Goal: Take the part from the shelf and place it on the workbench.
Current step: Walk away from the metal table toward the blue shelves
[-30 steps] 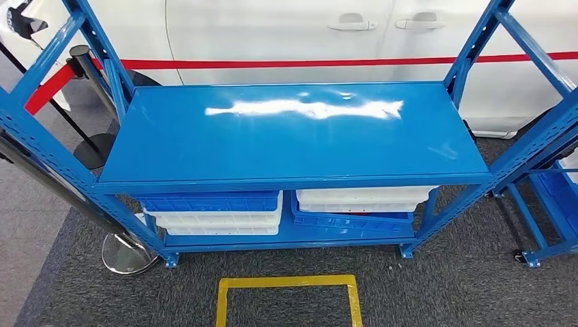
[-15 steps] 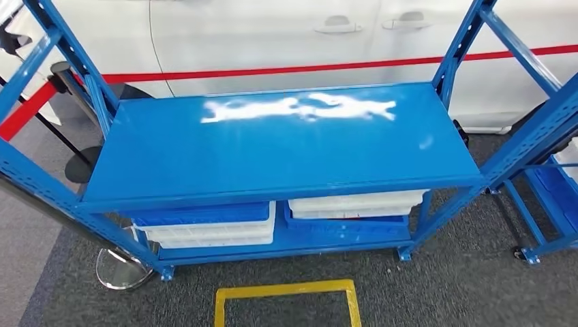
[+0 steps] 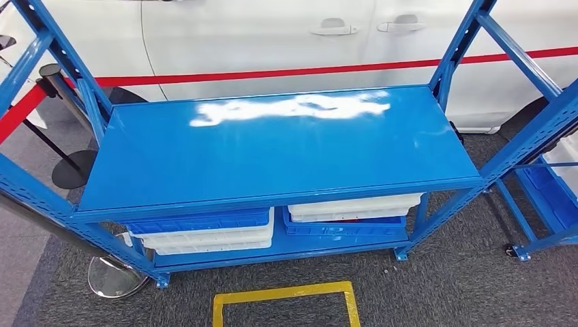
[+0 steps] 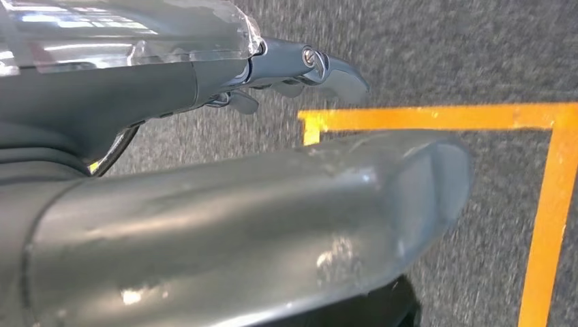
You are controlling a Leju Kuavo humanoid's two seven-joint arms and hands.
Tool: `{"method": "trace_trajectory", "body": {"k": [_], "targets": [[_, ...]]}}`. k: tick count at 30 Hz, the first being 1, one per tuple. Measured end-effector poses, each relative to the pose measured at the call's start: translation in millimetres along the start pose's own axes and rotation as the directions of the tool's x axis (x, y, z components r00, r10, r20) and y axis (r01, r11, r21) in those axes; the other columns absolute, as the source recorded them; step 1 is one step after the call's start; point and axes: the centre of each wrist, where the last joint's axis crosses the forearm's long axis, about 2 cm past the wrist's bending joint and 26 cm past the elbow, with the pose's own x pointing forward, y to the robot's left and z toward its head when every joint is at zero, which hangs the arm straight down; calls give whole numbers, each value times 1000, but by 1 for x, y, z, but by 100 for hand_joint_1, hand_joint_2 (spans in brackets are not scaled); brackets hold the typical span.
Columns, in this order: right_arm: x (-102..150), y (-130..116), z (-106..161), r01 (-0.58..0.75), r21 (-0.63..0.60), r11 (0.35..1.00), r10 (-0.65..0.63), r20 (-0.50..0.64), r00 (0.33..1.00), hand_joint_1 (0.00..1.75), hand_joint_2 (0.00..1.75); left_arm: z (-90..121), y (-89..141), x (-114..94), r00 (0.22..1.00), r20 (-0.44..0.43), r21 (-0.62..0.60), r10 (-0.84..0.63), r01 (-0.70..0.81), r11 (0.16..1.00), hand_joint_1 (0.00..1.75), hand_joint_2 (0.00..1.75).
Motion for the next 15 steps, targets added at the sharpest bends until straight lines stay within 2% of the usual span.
{"method": "trace_trajectory", "body": {"k": [1, 4, 8, 15], "targets": [[0, 0, 0, 1, -1, 1000, -1, -1, 1000, 0, 175, 0, 0, 0, 1000, 0, 0, -1, 1, 1000, 0, 0], [1, 0, 0, 1, -7, 1000, -1, -13, 1000, 0, 175, 0, 0, 0, 1000, 0, -1, -5, 5, 1000, 0, 0], [1, 0, 0, 10, -27, 1000, -10, -8, 1000, 0, 0, 0, 1, 0, 1000, 0, -2, -7, 7, 1000, 0, 0], [3, 1, -1, 29, -21, 999, -29, 6, 1000, 0, 0, -1, 3, 1, 1000, -1, 7, -11, 11, 1000, 0, 0]]}}
